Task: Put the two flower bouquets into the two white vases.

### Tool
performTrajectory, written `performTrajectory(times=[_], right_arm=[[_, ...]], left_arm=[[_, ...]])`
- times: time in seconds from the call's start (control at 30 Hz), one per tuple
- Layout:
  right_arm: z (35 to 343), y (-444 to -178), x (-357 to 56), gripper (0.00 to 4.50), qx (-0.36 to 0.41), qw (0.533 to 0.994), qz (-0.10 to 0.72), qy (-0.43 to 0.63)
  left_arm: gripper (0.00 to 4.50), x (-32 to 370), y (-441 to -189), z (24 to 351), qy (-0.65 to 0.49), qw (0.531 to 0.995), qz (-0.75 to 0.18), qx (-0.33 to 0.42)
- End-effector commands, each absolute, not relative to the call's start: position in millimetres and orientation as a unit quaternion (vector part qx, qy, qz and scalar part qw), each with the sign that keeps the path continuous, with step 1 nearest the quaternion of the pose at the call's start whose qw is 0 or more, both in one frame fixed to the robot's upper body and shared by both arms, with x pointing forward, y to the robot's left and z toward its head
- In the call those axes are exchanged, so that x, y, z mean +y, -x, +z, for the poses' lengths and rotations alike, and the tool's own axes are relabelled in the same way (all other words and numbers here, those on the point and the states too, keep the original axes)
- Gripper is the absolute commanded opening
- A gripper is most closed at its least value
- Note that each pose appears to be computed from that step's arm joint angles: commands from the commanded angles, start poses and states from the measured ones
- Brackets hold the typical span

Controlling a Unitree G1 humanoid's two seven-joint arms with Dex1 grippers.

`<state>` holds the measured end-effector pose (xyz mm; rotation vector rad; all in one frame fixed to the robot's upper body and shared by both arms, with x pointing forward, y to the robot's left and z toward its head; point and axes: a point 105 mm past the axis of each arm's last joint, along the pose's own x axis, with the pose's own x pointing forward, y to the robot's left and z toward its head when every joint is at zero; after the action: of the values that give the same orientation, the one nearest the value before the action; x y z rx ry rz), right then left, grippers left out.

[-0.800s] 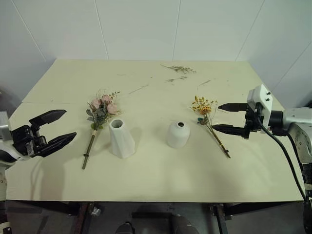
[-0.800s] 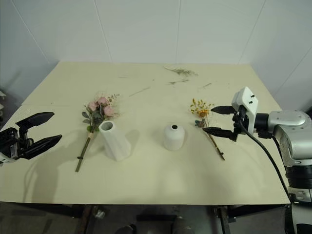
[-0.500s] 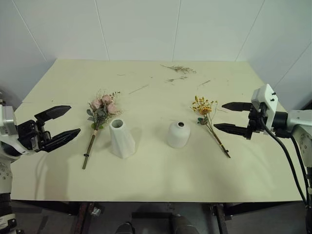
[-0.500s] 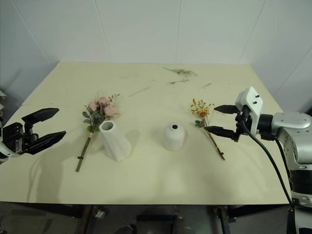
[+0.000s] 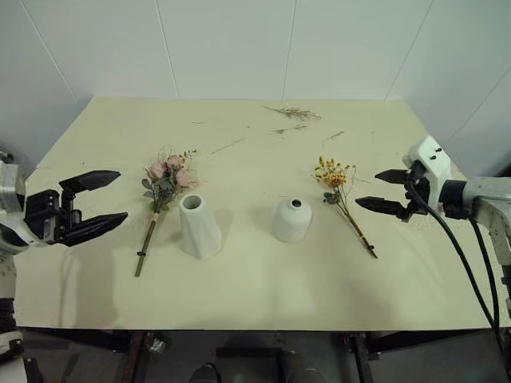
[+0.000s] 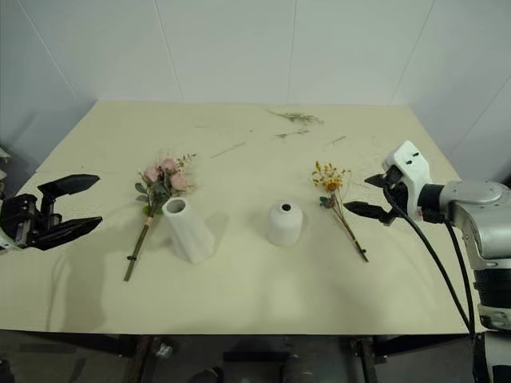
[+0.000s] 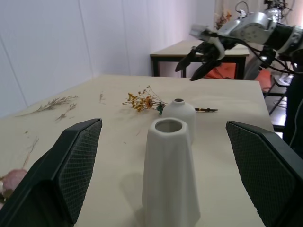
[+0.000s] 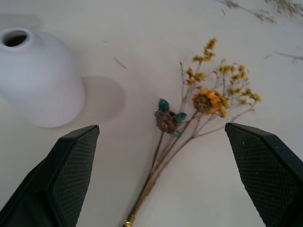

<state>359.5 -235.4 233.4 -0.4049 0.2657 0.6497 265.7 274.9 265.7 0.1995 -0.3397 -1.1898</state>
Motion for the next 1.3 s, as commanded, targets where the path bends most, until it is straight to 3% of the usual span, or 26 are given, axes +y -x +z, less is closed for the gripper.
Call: performTrajectory(times=[0.03,0.33,0.73,1.3], right_arm=[[242,-363,-236,4.5,0.135,0.927,0.291,0.192],[215,-368,-234,4.5,0.245,0.923,0.245,0.165],[194,-378,-226,4.5,0.319,0.909,0.226,0.149],[176,-395,-219,4.5,0.346,0.9,0.215,0.156]], left_arm=[[4.48,276,-261,273,-0.093,0.799,-0.574,-0.152],[4.48,280,-246,288,-0.085,0.79,-0.591,-0.138],[4.48,280,-236,295,-0.086,0.79,-0.591,-0.141],[4.48,274,-230,294,-0.087,0.775,-0.616,-0.113]])
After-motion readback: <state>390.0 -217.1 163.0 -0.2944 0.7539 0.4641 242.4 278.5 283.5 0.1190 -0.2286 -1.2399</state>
